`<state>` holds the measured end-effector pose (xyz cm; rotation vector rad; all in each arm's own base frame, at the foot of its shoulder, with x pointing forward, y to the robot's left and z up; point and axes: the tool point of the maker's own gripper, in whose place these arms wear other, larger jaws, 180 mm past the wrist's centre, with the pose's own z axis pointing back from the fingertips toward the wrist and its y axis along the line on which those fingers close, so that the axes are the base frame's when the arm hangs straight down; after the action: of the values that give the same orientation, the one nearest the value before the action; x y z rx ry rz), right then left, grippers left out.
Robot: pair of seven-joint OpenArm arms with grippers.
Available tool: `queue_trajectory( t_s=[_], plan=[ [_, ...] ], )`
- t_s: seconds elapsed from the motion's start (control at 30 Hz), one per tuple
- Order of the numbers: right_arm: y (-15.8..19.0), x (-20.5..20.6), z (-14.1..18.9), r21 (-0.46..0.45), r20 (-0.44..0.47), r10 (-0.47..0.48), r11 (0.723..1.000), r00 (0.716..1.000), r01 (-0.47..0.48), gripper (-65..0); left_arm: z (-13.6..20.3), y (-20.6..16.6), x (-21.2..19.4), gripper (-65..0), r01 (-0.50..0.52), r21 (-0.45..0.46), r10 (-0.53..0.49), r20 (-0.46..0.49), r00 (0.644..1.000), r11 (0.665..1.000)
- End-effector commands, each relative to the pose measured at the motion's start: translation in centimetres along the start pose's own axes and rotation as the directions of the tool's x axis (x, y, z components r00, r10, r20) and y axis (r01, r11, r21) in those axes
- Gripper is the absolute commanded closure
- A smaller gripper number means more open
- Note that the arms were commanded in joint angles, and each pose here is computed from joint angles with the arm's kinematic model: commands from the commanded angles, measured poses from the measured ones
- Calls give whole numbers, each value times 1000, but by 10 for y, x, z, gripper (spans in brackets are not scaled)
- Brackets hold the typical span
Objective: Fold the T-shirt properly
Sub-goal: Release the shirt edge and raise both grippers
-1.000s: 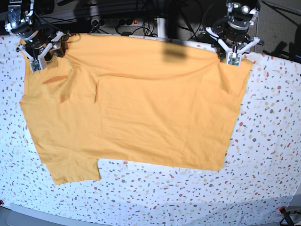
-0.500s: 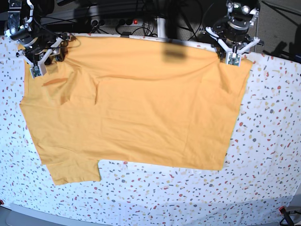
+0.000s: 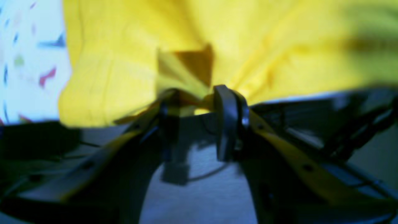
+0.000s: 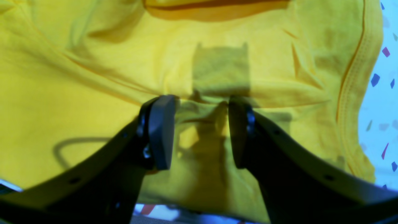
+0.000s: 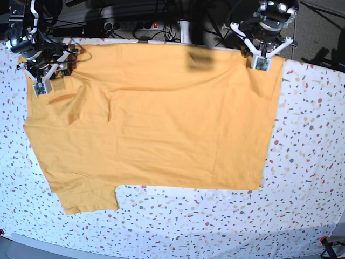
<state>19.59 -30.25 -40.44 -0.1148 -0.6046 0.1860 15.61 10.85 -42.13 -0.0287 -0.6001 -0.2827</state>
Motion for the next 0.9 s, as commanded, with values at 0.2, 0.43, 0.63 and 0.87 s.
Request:
queue_trajectory(
  t_s=[0.2,0.43,0.63,0.87],
  plan=[
    [-8,10,3,-19,27,6,1000,1000,-5,-282,3,4,8,-189,45,24,-46,39,998,999],
    [-8,9,3,-19,25,6,1000,1000,-5,-282,5,25,11,-189,86,147,-94,48,994,985],
    [-8,9,3,-19,26,6,1000,1000,-5,-282,8,41,12,-189,126,234,-137,31,990,964],
    [-8,9,3,-19,26,6,1000,1000,-5,-282,10,52,22,-189,182,296,-204,43,978,938]
  ],
)
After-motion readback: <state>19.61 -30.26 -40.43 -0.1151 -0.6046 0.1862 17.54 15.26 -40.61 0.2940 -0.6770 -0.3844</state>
